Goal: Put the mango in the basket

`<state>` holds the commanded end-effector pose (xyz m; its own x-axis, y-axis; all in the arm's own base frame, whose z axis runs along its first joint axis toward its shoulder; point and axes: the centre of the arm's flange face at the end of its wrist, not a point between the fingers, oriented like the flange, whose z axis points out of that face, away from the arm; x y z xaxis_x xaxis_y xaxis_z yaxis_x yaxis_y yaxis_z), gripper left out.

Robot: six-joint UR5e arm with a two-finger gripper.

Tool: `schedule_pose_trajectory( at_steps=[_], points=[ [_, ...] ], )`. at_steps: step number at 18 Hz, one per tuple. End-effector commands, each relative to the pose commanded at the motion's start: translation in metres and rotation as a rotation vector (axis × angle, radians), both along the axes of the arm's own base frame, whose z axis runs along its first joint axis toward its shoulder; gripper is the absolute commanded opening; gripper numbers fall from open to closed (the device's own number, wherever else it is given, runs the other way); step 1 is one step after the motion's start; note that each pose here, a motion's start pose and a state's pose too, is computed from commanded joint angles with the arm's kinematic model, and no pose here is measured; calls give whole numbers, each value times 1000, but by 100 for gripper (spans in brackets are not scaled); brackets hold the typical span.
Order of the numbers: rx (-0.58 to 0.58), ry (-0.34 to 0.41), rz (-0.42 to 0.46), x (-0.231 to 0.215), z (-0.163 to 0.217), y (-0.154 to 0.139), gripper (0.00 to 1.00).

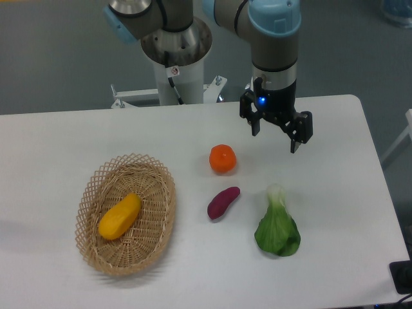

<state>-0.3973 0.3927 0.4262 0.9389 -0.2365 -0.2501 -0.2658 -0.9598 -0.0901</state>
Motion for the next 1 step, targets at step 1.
schedule_pose_trajectory(
  at_steps=[1],
  points=[
    [0,0,0,0,0,0,100]
  ],
)
